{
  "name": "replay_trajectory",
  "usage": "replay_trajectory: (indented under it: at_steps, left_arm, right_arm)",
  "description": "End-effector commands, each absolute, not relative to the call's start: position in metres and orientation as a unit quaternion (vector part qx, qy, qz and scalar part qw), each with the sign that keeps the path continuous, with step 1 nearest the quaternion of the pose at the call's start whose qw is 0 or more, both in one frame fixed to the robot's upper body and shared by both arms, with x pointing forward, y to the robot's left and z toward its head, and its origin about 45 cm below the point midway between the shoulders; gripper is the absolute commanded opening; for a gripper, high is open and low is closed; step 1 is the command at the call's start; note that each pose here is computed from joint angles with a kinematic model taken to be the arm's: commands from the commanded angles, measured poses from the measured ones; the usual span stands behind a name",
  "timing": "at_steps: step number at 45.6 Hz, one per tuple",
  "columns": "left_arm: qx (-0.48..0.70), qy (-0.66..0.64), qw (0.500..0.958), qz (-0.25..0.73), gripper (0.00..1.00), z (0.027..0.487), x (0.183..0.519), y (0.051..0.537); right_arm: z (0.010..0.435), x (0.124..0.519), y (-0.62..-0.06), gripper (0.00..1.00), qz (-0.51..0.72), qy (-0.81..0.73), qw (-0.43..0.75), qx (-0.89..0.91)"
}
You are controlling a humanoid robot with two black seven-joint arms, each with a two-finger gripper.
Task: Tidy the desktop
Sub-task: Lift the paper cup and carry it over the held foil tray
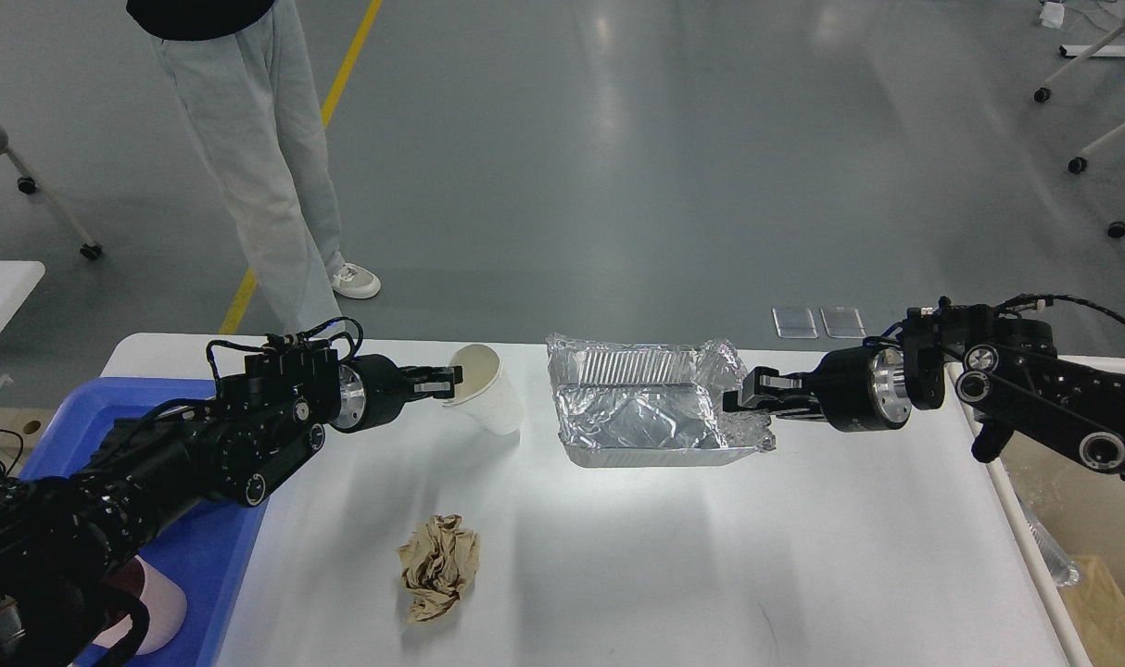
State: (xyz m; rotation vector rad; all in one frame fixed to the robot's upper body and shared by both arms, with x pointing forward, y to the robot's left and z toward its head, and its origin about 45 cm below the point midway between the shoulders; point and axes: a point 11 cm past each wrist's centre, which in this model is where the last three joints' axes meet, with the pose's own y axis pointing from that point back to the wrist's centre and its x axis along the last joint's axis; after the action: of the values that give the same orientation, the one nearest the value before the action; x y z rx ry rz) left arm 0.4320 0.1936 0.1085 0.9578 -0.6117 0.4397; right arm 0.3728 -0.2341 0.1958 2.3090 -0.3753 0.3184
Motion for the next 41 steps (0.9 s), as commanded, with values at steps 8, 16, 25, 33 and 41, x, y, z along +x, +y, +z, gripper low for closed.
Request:
replay_trajectory:
  at_steps: [8,16,25,33,41]
  left_arm:
    - [0.428,-0.288,0.825,0.232,0.01,0.185,0.474,0.221]
    - [0.403,-0.321,0.831,0.209,0.01,0.273,0.498,0.199]
    - [0.384,-0.371,0.831,0.159,0.01,0.346,0.501,0.150]
    - [0.369,-0.405,0.831,0.098,0.02,0.378,0.486,0.086]
    - [0.359,-0.414,0.836,0.020,0.03,0.376,0.457,0.028]
  right_arm:
    - [0.195,0.373,-0.233,0.00,0.125,-0.147,0.381,0.904]
    - [0.194,0.373,-0.231,0.00,0.124,-0.145,0.380,0.905]
    - [0.193,0.374,-0.231,0.00,0.123,-0.146,0.381,0.905]
    - [0.194,0.375,-0.231,0.00,0.124,-0.147,0.381,0.904]
    - [0.194,0.375,-0.232,0.00,0.124,-0.147,0.381,0.904]
